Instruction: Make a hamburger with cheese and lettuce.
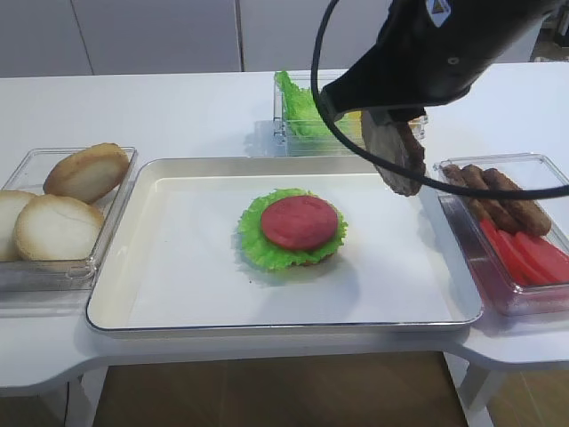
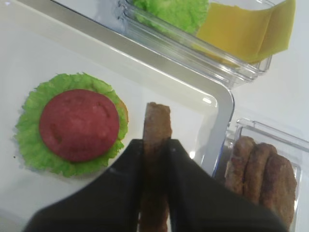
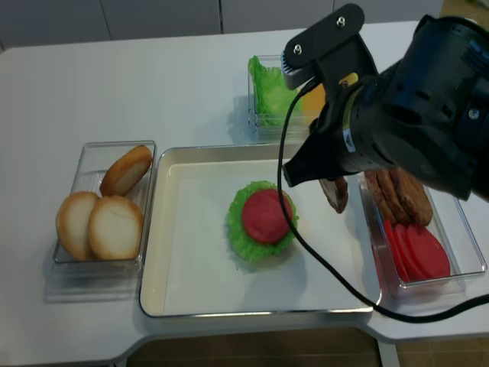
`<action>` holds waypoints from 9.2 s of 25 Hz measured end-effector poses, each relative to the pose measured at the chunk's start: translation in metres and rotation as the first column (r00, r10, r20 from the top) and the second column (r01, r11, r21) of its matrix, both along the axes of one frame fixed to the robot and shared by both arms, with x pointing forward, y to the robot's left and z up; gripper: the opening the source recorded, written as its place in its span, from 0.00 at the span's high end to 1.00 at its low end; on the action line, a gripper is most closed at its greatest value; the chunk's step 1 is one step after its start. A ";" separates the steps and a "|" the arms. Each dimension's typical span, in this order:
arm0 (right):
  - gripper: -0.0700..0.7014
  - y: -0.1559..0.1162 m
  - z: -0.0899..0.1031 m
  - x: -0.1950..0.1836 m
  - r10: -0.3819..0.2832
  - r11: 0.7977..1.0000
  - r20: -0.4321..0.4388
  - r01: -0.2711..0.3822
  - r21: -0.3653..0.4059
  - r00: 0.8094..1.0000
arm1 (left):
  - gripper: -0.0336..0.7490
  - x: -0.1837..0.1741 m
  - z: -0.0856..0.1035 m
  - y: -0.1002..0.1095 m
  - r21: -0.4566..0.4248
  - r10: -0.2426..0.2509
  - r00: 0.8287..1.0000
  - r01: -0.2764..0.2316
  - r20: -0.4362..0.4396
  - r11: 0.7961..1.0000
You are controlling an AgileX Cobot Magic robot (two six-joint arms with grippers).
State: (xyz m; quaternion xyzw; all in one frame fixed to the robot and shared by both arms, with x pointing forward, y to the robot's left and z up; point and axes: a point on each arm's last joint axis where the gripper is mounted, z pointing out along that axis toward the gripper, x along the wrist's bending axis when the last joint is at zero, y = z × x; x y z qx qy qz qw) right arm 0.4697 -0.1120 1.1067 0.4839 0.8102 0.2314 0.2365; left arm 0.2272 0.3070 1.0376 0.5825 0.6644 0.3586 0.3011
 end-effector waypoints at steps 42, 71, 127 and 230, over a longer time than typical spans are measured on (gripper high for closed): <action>0.75 0.068 -0.042 0.033 0.218 0.952 0.017 -0.208 -0.224 0.976 | 0.43 0.000 0.000 0.000 0.000 0.000 1.000 0.000 0.000 1.000; 0.75 0.074 -0.063 0.038 0.215 0.941 -0.030 -0.215 -0.260 0.976 | 0.43 0.000 0.000 0.000 0.000 0.000 1.000 0.000 0.000 1.000; 0.50 0.085 -0.070 0.028 0.178 0.978 -0.145 -0.191 -0.082 0.973 | 0.43 0.000 0.000 0.000 0.000 0.000 1.000 0.000 0.000 1.000; 0.59 -0.027 -0.049 0.079 0.007 0.999 -0.362 0.010 0.044 0.932 | 0.43 0.000 0.000 0.000 0.000 0.000 1.000 0.000 0.000 1.000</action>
